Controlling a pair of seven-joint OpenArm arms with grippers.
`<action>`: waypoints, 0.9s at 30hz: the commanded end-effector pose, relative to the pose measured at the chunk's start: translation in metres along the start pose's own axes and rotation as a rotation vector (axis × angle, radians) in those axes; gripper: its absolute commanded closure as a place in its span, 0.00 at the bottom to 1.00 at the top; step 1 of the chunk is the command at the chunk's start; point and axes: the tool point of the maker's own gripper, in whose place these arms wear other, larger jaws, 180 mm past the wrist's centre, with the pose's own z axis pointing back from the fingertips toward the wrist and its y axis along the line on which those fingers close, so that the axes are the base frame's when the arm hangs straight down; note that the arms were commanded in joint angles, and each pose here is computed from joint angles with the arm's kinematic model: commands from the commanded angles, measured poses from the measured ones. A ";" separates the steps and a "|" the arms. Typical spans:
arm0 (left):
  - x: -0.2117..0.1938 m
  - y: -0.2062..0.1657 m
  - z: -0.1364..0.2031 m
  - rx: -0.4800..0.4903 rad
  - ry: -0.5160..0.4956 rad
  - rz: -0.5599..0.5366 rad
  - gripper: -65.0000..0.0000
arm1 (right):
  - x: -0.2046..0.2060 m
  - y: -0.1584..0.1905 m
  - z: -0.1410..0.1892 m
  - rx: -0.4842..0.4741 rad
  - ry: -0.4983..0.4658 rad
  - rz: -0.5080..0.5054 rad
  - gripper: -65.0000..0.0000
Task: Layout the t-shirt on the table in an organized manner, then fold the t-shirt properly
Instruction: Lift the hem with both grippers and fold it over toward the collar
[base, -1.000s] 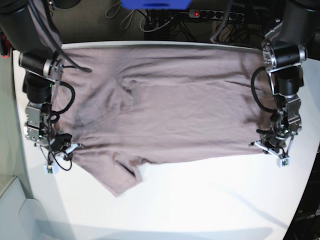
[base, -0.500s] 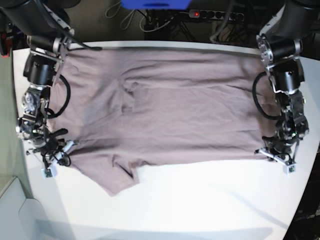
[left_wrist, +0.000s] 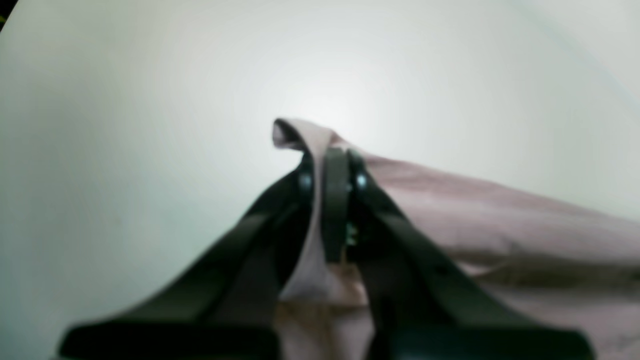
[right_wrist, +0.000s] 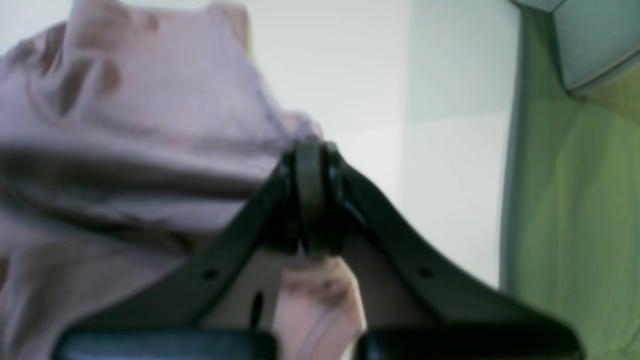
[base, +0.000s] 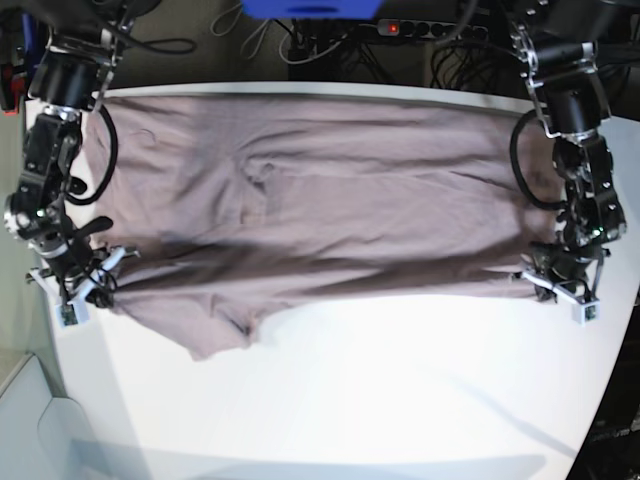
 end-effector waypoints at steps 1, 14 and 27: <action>0.032 0.002 0.007 0.000 -0.094 -0.015 1.00 | 0.018 -0.002 0.007 0.002 -0.063 0.010 1.00; 0.019 0.009 0.047 0.026 -0.138 -0.073 1.00 | -0.027 -0.002 0.052 0.018 -0.003 0.054 1.00; -0.021 0.035 0.093 0.098 -0.107 -0.096 1.00 | -0.067 -0.004 0.051 0.017 0.074 -0.022 1.00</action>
